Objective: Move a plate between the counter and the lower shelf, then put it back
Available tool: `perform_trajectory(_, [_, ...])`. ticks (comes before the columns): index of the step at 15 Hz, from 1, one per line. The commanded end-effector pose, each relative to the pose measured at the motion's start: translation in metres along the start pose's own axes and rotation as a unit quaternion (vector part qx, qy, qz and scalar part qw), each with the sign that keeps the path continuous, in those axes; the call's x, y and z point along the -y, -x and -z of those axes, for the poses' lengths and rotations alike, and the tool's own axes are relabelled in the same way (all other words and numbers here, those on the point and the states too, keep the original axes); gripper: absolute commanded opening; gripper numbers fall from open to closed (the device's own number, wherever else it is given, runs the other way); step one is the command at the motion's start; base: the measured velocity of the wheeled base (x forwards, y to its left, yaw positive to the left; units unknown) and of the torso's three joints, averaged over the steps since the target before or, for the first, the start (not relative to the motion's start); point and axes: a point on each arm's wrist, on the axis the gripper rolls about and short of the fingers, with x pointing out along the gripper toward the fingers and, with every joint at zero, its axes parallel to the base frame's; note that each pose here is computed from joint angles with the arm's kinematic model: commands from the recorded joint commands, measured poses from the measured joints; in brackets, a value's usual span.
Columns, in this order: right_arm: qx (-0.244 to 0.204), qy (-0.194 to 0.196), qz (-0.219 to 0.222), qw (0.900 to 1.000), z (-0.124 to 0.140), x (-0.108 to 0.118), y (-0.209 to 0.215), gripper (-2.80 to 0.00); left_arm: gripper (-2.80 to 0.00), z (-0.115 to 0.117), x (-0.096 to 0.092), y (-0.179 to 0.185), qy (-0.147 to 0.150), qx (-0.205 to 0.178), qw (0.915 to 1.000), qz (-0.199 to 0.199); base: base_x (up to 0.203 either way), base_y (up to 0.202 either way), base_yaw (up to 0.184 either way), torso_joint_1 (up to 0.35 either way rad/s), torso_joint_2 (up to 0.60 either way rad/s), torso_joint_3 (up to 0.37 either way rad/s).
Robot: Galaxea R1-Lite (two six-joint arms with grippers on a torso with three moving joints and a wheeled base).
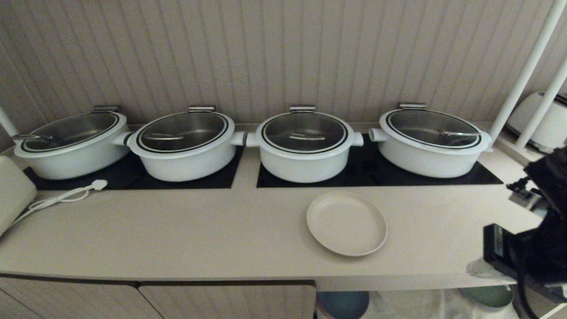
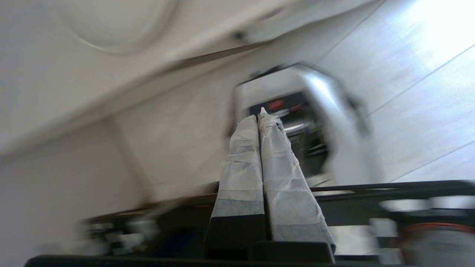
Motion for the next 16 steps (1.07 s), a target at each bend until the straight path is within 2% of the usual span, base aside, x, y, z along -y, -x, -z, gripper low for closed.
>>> perform_trajectory(1, [0.042, 0.034, 0.001, 0.999, 0.024, 0.026, 0.02, -2.8, -2.8, 0.0, 0.0, 0.0, 0.0, 0.0, 1.0, 0.0, 0.0, 0.0, 0.0, 0.0, 0.0, 0.0])
perform_trajectory(5, [0.13, 0.071, 0.046, 0.988, 0.057, 0.071, 0.024, -2.8, -2.8, 0.0, 0.0, 0.0, 0.0, 0.001, 1.0, 0.0, 0.0, 0.0, 0.0, 0.0, 0.0, 0.0])
perform_trajectory(7, [0.181, 0.099, 0.056, 0.977, 0.075, 0.094, 0.016, -2.8, -2.8, 0.0, 0.0, 0.0, 0.0, 0.0, 1.0, 0.0, 0.0, 0.0, 0.0, 0.0, 0.0, 0.0])
perform_trajectory(8, [0.213, 0.12, 0.056, 0.968, 0.084, 0.104, 0.012, -2.8, -2.8, 0.0, 0.0, 0.0, 0.0, 0.001, 1.0, 0.0, 0.0, 0.0, 0.0, 0.0, 0.0, 0.0])
perform_trajectory(9, [0.253, 0.144, 0.058, 0.955, 0.09, 0.112, 0.008, -2.8, -2.8, 0.0, 0.0, 0.0, 0.0, 0.0, 1.0, 0.0, 0.0, 0.0, 0.0, 0.0, 0.0, 0.0])
perform_trajectory(10, [0.301, 0.167, 0.056, 0.937, 0.096, 0.117, 0.005, -2.8, -2.8, 0.0, 0.0, 0.0, 0.0, 0.001, 1.0, 0.0, 0.0, 0.0, 0.0, 0.0, 0.0, 0.0])
perform_trajectory(12, [0.353, 0.2, 0.058, 0.912, 0.108, 0.128, -0.002, -2.8, -2.8, 0.0, 0.0, 0.0, 0.0, 0.001, 1.0, 0.0, 0.0, 0.0, 0.0, 0.0, 0.0, 0.0])
perform_trajectory(16, [0.419, 0.222, 0.046, 0.879, 0.128, 0.14, -0.005, -2.8, -2.8, 0.0, 0.0, 0.0, 0.0, 0.0, 1.0, 0.0, 0.0, 0.0, 0.0, 0.0, 0.0, 0.0])
